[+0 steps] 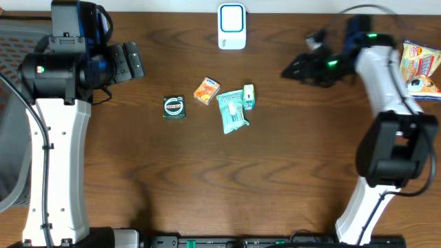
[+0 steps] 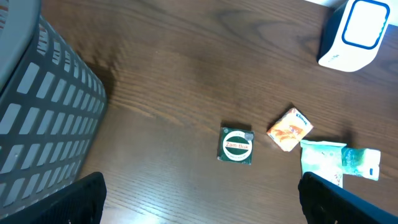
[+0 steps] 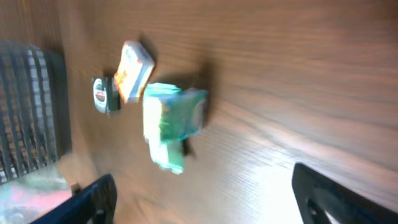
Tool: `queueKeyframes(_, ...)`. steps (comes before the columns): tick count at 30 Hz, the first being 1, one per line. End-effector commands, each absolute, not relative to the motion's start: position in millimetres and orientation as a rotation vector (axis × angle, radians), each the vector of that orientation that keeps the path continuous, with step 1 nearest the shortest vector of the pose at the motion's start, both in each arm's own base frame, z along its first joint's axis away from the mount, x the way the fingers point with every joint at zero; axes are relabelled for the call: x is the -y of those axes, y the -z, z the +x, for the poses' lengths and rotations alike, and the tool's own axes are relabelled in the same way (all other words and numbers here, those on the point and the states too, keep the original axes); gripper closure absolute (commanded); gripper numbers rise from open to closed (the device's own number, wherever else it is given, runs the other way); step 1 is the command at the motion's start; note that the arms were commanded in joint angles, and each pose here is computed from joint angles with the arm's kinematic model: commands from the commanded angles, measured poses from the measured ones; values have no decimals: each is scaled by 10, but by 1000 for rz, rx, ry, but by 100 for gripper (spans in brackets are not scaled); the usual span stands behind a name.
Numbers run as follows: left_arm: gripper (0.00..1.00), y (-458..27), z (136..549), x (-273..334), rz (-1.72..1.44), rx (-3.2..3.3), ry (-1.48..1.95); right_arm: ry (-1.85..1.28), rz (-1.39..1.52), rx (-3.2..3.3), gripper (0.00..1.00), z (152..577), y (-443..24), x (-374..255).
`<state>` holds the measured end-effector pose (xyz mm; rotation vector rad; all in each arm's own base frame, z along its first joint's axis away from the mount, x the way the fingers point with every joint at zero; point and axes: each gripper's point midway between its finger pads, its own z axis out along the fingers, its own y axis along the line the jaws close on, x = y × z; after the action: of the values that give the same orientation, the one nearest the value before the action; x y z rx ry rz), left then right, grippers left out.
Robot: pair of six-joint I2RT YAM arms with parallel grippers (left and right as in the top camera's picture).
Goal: Scan the item barcode
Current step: 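Reach the right gripper to the green Kleenex pack and grasp it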
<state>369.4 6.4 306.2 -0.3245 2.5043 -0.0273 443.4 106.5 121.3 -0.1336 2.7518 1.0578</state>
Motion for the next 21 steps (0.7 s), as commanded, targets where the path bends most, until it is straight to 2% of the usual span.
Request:
queueKeyframes(1, 2, -3038, 3697, -71, -323, -2513, 18, -1022, -252, -2774, 17, 4350, -1139, -1335)
queueKeyframes(7, 2, -3038, 3697, -71, -323, -2513, 18, -876, -349, -2791, 21, 4368, -1054, -1719)
queueKeyframes(13, 2, -3038, 3697, -71, -323, -2513, 18, -735, -489, -2743, 36, 4394, -990, -2086)
queueKeyframes(16, 2, -3038, 3697, -71, -323, -2513, 18, -535, -444, -2764, 39, 4455, -894, -2075)
queueKeyframes(21, 2, -3038, 3697, -71, -323, -2513, 18, -324, -401, -2775, 51, 4479, -770, -2018)
